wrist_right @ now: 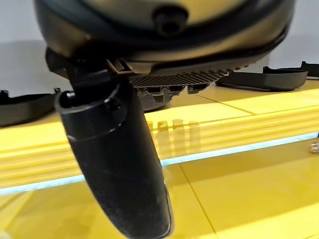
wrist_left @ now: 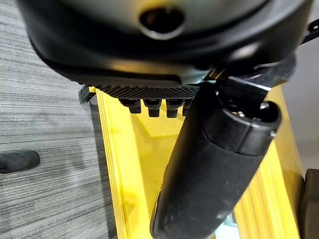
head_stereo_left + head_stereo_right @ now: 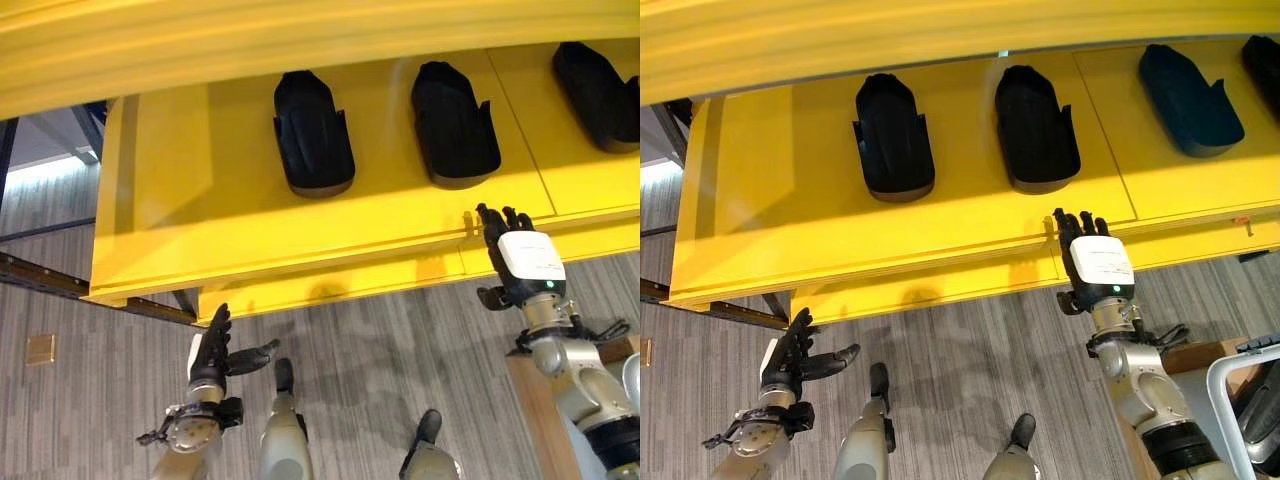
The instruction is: Move parts from the plastic box to the shelf.
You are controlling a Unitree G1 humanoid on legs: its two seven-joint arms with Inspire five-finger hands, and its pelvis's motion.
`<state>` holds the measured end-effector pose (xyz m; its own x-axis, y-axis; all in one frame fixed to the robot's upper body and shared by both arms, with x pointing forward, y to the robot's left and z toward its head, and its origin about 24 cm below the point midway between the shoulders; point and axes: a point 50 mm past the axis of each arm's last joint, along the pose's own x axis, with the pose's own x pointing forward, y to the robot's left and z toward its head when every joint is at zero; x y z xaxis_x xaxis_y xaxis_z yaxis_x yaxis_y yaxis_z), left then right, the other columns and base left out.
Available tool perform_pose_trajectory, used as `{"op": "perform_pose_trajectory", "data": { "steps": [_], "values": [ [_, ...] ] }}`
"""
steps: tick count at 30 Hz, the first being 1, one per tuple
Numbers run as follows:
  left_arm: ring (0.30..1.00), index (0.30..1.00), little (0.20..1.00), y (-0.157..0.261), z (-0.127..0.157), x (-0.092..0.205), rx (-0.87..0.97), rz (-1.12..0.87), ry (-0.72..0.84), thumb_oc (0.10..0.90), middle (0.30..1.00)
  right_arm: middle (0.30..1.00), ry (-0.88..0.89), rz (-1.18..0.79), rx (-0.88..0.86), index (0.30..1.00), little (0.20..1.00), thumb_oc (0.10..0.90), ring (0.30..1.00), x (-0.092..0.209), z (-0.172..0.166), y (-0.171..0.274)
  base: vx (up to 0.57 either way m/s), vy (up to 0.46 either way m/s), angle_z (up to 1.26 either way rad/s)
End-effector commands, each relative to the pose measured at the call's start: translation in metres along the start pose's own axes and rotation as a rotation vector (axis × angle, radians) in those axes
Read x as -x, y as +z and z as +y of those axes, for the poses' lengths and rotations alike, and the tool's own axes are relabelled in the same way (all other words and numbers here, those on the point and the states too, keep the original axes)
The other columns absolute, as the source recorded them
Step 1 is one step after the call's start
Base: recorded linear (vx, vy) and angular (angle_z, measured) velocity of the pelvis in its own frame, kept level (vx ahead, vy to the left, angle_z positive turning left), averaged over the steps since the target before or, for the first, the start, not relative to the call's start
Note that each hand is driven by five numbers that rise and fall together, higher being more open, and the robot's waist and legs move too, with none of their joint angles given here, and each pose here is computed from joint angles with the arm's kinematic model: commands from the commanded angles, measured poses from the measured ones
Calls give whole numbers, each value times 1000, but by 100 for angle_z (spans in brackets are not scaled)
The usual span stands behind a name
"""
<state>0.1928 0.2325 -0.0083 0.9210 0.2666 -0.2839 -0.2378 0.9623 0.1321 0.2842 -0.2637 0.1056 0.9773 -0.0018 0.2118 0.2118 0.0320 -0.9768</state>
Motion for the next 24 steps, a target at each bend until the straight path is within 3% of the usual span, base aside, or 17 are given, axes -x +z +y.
{"op": "perform_pose_trajectory", "data": {
  "steps": [1, 24],
  "values": [
    [1000, 1000, 1000, 45, 8, -11, 16, -239, 22, 900, 1000, 1000, -266, -78, 118, 1000, 1000, 900, 1000, -37, -65, 7, 0, 0, 0],
    [1000, 1000, 1000, 49, 7, -12, 9, -261, 3, 900, 1000, 1000, -179, -131, 366, 1000, 1000, 900, 1000, -67, -77, 6, 9, -7, 1]
  ]
}}
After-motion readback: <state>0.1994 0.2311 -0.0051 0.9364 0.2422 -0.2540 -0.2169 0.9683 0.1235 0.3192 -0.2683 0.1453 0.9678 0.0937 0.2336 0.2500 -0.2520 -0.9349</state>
